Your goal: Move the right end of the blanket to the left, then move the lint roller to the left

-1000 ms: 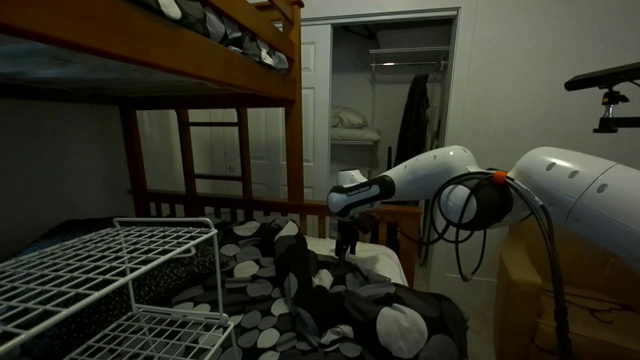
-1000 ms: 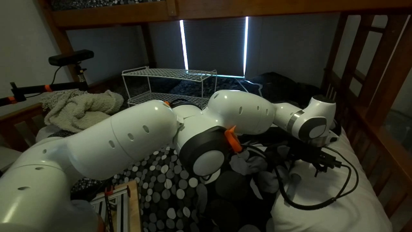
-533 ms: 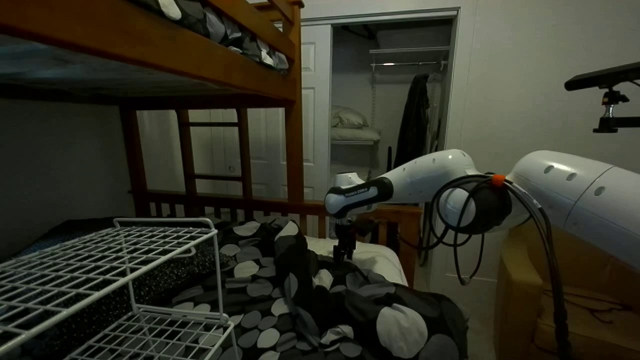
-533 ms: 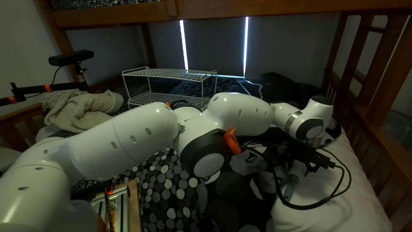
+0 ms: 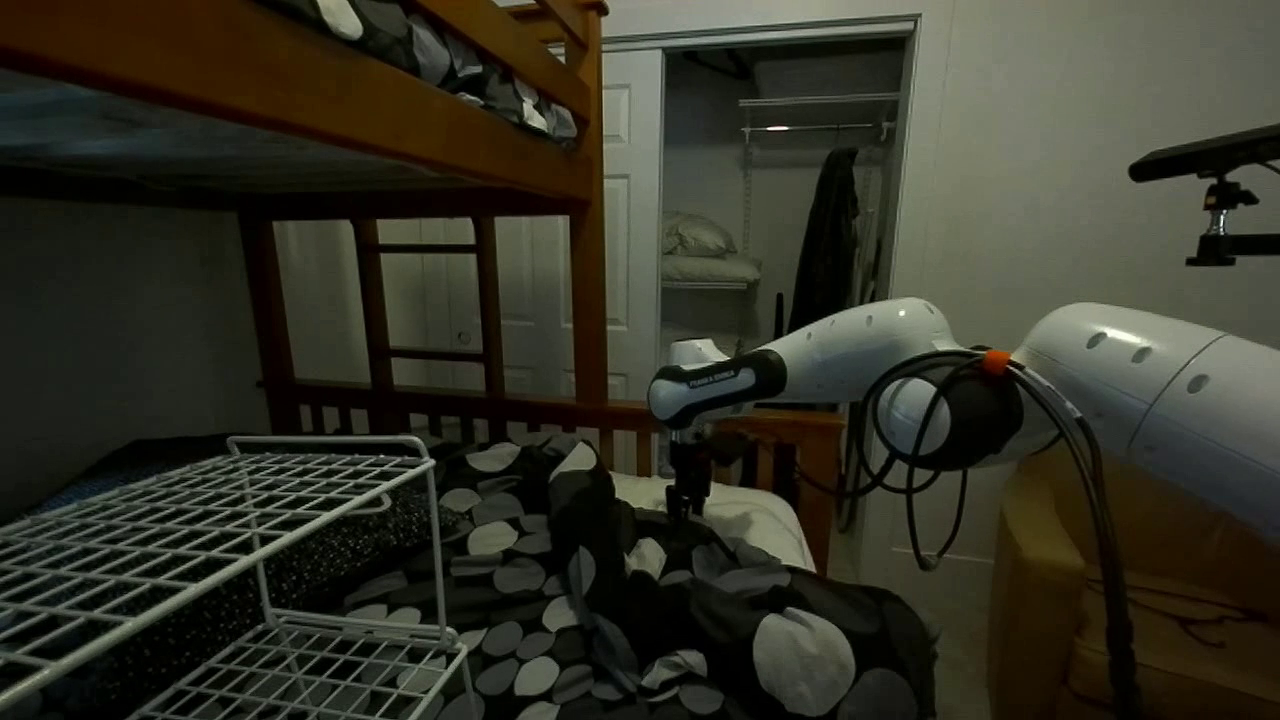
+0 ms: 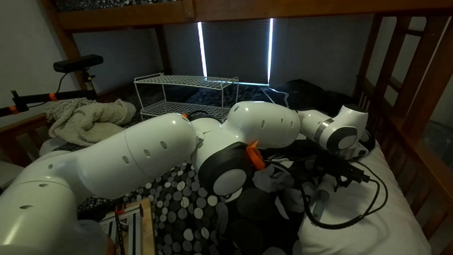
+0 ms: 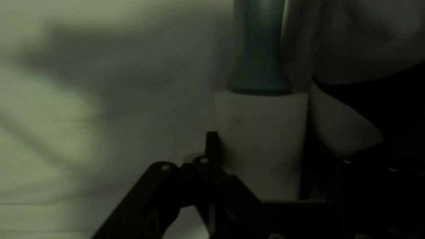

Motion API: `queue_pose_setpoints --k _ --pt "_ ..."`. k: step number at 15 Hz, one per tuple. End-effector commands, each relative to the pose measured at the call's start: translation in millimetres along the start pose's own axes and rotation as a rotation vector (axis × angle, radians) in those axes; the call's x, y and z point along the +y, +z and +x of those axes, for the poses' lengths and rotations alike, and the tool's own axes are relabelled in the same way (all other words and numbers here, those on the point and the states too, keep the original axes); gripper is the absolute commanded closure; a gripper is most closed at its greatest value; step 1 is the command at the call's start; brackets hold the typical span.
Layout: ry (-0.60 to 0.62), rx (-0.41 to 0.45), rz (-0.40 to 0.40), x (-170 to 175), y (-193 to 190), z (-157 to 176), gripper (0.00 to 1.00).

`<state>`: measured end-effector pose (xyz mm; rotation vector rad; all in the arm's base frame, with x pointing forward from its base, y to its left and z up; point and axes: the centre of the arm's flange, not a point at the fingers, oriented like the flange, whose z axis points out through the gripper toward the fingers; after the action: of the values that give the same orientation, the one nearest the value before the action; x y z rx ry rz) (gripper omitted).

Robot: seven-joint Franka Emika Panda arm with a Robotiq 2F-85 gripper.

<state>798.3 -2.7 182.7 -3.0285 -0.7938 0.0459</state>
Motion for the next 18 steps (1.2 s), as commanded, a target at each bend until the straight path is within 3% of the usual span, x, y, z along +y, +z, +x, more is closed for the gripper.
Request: queue_pose_setpoints --k 1,5,7,12,18 --pt "0.017 0.01 -0.026 8.4 -43.3 3.1 0.62" --pt "0.017 0.061 -0.096 -8.0 -101.7 3.6 0.62" --pt "0.025 0.079 -0.088 -23.9 -125.0 6.6 0.62" --pt "0.056 -0.023 -0.013 -84.6 -144.1 10.5 0.62" --pt "0.019 -0.193 0.096 -159.4 -127.4 18.5 0.62"
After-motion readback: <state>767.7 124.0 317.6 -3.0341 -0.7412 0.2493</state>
